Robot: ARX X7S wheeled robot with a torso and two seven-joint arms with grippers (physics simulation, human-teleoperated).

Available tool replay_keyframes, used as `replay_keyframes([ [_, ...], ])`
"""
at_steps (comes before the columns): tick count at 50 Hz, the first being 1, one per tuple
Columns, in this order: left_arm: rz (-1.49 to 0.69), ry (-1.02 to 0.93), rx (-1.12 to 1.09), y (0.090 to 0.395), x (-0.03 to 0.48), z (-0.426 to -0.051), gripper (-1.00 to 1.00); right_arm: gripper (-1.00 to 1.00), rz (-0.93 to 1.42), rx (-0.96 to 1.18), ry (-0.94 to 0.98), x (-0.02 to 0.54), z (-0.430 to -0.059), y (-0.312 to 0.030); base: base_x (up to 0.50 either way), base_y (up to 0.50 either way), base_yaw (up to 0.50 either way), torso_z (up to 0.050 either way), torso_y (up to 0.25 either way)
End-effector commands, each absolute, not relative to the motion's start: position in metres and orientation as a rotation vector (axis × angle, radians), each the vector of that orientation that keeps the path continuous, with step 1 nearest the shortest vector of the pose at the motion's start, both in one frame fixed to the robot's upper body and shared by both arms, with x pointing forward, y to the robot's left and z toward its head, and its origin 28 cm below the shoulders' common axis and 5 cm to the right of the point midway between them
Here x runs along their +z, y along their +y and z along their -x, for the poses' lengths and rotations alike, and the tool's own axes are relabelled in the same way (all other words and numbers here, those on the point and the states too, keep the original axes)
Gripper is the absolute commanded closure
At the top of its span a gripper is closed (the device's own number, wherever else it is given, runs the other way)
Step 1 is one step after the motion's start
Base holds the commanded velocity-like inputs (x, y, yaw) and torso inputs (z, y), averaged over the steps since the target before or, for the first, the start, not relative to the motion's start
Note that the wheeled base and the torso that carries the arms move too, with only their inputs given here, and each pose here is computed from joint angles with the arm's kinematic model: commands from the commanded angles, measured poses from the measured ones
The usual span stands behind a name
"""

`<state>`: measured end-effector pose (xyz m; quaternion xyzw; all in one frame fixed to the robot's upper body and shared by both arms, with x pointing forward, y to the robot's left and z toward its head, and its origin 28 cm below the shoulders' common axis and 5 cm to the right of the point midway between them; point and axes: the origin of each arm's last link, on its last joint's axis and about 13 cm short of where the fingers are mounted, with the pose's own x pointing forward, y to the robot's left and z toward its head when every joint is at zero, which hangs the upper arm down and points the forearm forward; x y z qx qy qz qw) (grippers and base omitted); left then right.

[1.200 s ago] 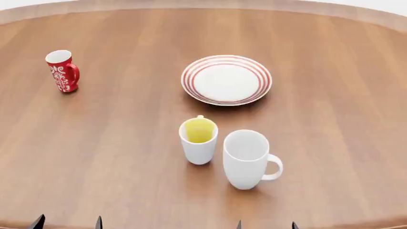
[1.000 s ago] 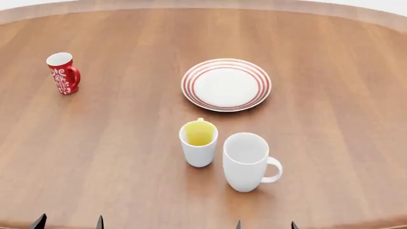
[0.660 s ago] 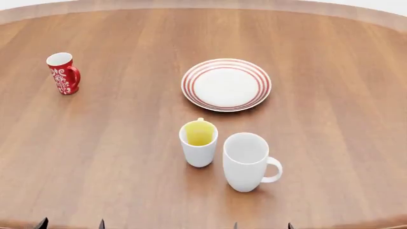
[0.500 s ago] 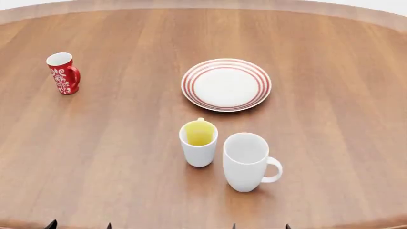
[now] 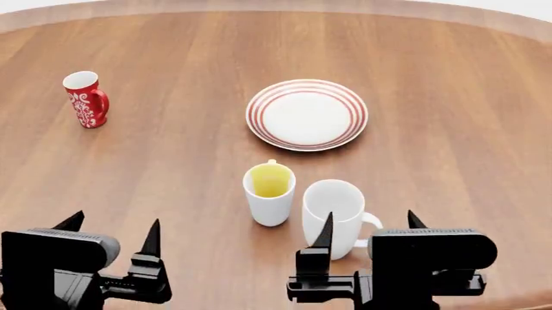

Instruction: Pick up the red mug and put it on the plate

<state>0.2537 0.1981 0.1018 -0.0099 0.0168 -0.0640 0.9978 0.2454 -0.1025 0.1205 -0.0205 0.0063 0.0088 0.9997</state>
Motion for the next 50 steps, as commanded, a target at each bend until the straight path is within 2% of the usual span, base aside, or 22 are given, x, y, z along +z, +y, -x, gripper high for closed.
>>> replay_keyframes([
  [1, 0.021, 0.005, -0.151, 0.198, 0.127, -0.260, -1.00, -1.00, 0.037, 0.000, -0.009, 0.149, -0.249, -0.107, 0.00, 0.00, 0.00, 0.000, 0.000],
  [13, 0.031, 0.006, -0.152, 0.199, 0.127, -0.259, -1.00, -1.00, 0.027, -0.030, -0.009, 0.163, -0.255, -0.109, 0.02, 0.00, 0.00, 0.000, 0.000],
  [28, 0.045, 0.006, -0.143, 0.202, 0.125, -0.260, -1.00, -1.00, -0.030, -0.304, 0.062, 0.184, -0.300, -0.162, 0.50, 0.00, 0.00, 0.000, 0.000],
  [38, 0.051, 0.005, -0.136, 0.205, 0.125, -0.261, -1.00, -1.00, -0.053, -0.384, 0.097, 0.182, -0.307, -0.175, 0.50, 0.00, 0.00, 0.000, 0.000],
  [50, 0.056, 0.003, -0.129, 0.207, 0.125, -0.261, -1.00, -1.00, -0.061, -0.374, 0.105, 0.181, -0.308, -0.176, 0.50, 0.00, 0.00, 0.000, 0.001],
])
